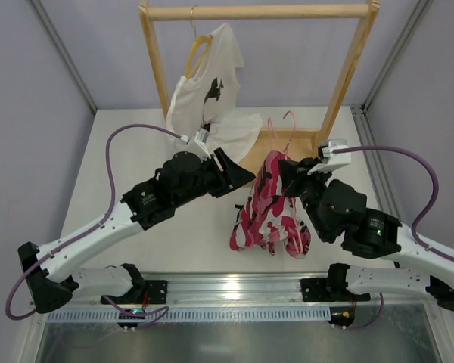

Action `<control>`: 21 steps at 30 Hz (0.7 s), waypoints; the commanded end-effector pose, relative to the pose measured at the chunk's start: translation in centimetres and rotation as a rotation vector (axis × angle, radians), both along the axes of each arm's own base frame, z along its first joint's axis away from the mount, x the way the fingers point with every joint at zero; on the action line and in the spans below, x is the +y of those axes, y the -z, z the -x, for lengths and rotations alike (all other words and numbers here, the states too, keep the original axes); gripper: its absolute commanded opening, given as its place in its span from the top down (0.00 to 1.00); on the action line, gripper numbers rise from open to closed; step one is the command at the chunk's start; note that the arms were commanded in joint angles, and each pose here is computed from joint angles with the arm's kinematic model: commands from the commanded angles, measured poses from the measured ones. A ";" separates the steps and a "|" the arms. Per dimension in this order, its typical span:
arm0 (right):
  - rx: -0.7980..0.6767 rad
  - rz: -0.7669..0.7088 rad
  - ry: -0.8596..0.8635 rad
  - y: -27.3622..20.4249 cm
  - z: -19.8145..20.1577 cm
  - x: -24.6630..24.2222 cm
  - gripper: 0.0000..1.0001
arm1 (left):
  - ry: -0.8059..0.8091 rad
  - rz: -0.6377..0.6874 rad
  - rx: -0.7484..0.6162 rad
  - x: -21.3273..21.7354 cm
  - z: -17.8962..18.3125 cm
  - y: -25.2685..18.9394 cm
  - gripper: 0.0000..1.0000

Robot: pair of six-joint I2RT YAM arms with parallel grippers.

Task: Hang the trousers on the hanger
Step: Hang the hanger with trousers onto the clothesline

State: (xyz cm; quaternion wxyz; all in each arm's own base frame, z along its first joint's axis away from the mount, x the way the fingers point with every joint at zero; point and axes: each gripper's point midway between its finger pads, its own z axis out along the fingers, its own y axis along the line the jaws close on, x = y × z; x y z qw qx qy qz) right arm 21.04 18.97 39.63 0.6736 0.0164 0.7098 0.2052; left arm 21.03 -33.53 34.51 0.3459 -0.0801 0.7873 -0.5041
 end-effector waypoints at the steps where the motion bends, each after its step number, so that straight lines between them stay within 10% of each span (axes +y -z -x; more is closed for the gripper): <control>1: -0.102 -0.145 0.011 -5.1 -0.1 -1.1 0.96 | 0.058 -0.031 -0.010 -0.9 0.4 1.8 0.48; 21: -0.249 -0.133 0.106 -14.2 -1.5 -5.0 0.96 | -0.012 -0.117 -0.108 1.5 -0.4 -1.5 0.45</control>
